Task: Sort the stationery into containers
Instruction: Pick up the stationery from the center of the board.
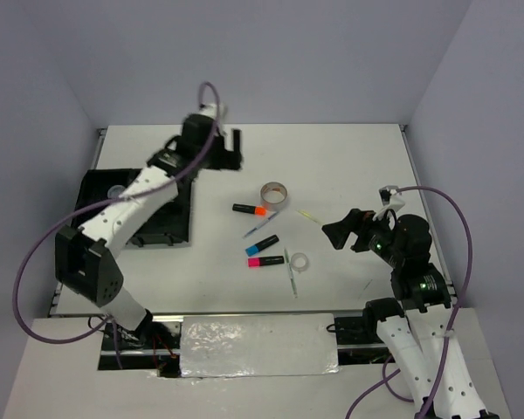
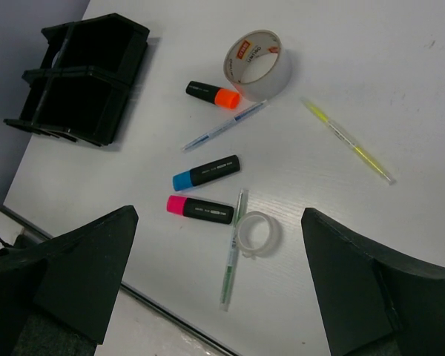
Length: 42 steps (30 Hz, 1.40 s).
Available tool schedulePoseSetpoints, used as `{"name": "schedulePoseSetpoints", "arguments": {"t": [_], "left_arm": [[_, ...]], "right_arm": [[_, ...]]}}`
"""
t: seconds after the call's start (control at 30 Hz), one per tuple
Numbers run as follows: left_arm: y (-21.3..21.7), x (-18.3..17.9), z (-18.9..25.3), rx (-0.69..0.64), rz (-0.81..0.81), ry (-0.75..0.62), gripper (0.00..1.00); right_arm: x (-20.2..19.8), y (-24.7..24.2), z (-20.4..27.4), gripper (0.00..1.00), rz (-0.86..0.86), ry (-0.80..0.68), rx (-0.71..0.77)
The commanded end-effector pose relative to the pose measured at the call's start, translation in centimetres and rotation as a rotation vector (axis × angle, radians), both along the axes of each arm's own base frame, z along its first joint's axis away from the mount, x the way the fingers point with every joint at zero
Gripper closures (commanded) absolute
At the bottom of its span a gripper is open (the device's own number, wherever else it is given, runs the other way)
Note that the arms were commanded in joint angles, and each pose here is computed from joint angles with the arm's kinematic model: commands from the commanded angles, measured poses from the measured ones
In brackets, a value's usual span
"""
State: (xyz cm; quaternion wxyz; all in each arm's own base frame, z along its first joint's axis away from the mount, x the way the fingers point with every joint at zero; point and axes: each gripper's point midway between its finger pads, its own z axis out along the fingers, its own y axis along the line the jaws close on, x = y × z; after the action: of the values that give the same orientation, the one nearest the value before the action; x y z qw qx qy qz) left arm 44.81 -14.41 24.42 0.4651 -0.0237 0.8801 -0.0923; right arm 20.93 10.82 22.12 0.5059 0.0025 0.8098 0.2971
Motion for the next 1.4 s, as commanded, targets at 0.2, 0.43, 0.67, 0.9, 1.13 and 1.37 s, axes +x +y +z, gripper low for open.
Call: {"name": "schedulePoseSetpoints", "arguments": {"t": [0.2,0.43,0.67,0.9,1.13,1.37], "left_arm": [[-14.7,-2.4,-5.0,0.036,-0.262,0.046,0.01],[-16.1,2.4,-9.7,0.103,-0.135,0.135,0.07],[-16.2,1.7,-15.1,0.116,-0.136,0.217,0.13],[-16.8,2.0,-18.4,0.094,-0.167,0.263,0.3],[-17.1,2.9,-17.9,0.034,-0.187,0.257,0.77],[-15.7,4.0,-12.4,-0.08,-0.152,0.185,1.0]], "right_arm": [[-1.2,-0.2,3.0,0.0,-0.008,-0.092,0.013],[-2.0,-0.1,3.0,0.0,0.002,-0.098,0.017],[-2.4,0.2,2.8,0.0,0.024,-0.095,0.029],[-2.5,0.3,3.1,0.0,0.025,-0.106,0.037],[-2.2,-0.5,3.4,0.0,-0.015,-0.109,0.011],[-1.8,-0.5,3.4,0.0,-0.017,-0.106,0.005]]}}
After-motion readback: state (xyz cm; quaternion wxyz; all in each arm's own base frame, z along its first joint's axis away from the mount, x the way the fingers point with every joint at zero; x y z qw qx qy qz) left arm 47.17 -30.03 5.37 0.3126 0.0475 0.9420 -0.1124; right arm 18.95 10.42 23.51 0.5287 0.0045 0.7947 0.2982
